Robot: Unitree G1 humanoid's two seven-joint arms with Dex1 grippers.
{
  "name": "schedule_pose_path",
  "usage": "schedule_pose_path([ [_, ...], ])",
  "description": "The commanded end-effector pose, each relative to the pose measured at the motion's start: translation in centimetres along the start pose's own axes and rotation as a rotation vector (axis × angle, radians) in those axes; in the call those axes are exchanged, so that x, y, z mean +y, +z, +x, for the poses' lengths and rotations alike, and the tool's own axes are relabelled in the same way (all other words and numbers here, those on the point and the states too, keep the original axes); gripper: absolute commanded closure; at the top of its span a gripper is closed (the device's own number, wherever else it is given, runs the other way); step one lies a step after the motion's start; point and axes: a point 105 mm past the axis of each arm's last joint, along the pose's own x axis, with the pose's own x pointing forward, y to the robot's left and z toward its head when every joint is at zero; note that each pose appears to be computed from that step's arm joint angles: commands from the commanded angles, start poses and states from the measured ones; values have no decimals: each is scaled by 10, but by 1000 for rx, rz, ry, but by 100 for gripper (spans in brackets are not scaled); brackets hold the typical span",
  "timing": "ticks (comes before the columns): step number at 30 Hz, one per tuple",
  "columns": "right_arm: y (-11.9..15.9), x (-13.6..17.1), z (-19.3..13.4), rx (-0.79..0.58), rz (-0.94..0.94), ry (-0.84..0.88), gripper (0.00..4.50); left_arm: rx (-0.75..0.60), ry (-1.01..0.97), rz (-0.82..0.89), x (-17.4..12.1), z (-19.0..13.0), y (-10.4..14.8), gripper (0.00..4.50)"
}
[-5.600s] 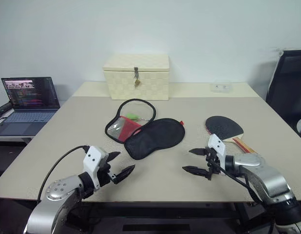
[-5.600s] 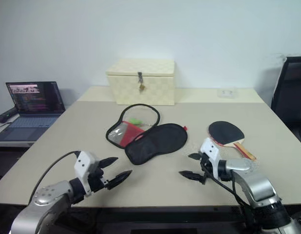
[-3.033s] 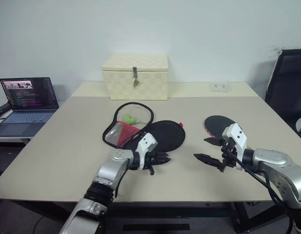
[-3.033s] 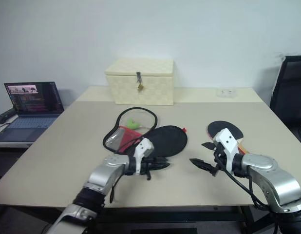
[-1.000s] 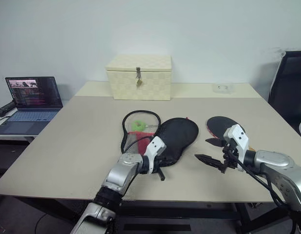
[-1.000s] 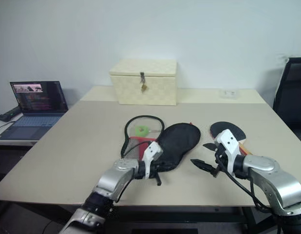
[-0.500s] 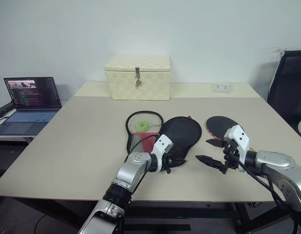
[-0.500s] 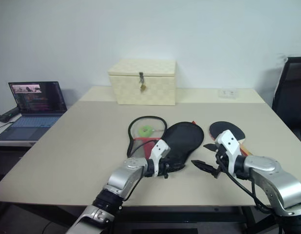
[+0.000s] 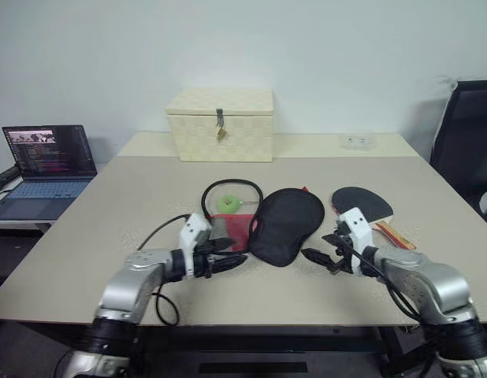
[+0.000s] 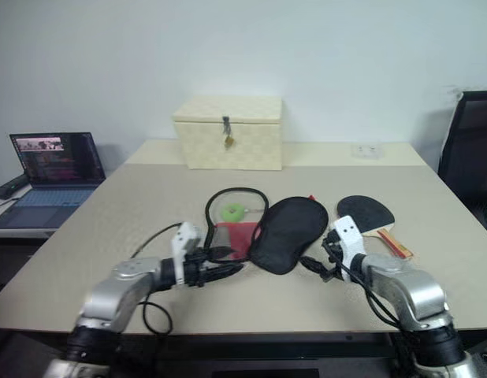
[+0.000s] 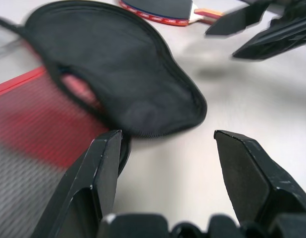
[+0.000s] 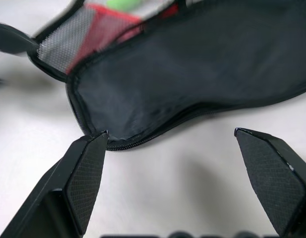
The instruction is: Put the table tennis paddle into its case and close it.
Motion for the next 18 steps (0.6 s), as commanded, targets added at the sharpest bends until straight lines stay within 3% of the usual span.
schedule_pose_path([
  [1, 7, -7, 8, -5, 39, -59, 0, -39, -33, 48, -5, -19, 18, 128],
  [9, -2, 10, 43, 43, 162, 2, 0, -70, -208, 37, -40, -36, 38, 128],
  [17, 17, 35, 65, -3, 190, 74, 0, -83, -238, 64, -48, -33, 53, 128],
  [18, 20, 39, 66, -9, 189, 87, 19, -84, -240, 66, -49, -32, 54, 126],
])
